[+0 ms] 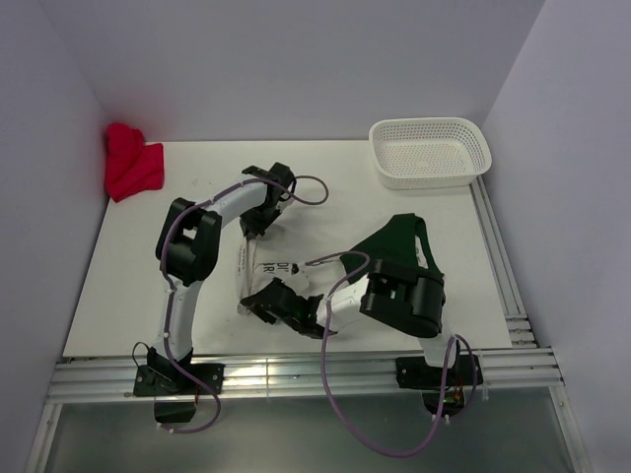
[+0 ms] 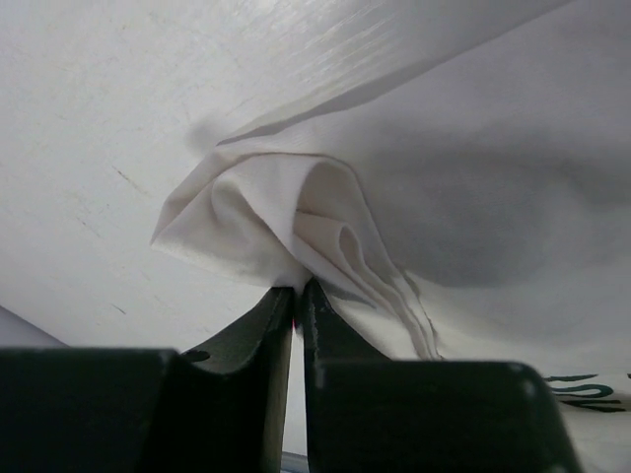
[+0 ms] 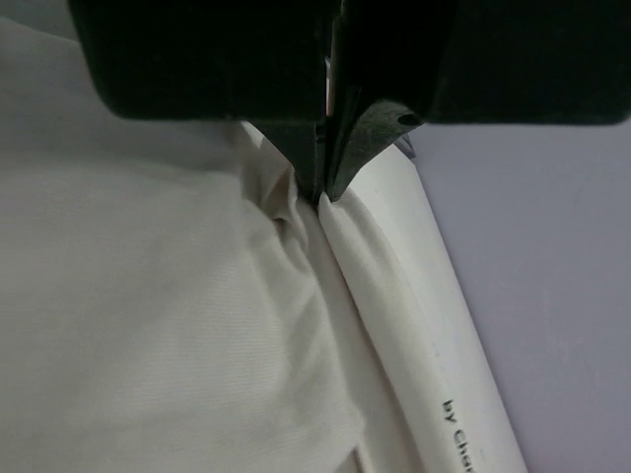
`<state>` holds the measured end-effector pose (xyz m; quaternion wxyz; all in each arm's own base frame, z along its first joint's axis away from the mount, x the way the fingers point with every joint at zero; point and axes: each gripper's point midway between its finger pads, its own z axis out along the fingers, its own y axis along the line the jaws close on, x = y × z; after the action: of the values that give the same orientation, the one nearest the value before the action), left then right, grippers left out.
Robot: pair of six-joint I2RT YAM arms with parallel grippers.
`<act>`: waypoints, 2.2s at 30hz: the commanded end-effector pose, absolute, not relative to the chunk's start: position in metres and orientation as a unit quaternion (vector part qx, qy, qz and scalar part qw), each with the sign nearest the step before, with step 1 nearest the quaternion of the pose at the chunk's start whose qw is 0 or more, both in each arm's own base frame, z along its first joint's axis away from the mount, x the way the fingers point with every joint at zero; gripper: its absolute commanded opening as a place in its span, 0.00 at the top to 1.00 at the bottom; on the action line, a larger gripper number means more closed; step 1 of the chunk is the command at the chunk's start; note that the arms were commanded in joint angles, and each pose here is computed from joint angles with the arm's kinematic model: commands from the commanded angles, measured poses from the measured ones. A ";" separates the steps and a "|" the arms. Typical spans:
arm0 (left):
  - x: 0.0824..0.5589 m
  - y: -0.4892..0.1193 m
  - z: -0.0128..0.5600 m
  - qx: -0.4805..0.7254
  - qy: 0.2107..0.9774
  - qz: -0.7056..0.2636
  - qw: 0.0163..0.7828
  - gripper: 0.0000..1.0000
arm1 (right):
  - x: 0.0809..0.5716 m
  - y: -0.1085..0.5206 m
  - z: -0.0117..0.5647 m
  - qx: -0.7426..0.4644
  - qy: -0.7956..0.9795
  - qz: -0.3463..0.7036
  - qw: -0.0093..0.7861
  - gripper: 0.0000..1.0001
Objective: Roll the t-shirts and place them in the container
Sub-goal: Roll the tshirt
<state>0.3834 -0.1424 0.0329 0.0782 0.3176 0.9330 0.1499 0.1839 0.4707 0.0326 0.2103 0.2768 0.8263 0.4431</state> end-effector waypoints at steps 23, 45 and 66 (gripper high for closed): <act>0.394 -0.192 0.050 0.330 0.933 0.017 0.146 0.58 | 0.157 0.443 -0.007 0.360 0.827 0.396 0.172 1.00; 0.384 -0.184 0.018 0.334 0.937 0.026 0.104 0.63 | 0.178 0.439 0.098 0.231 0.859 0.325 0.320 0.55; 0.385 -0.185 0.024 0.331 0.937 0.033 0.105 0.63 | 0.249 0.449 0.076 0.166 0.888 0.227 0.365 0.50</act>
<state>0.3818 -0.1768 0.0254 0.0965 0.3300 0.9381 0.0420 0.2404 0.4524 0.0612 0.3405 0.1700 0.8950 0.2326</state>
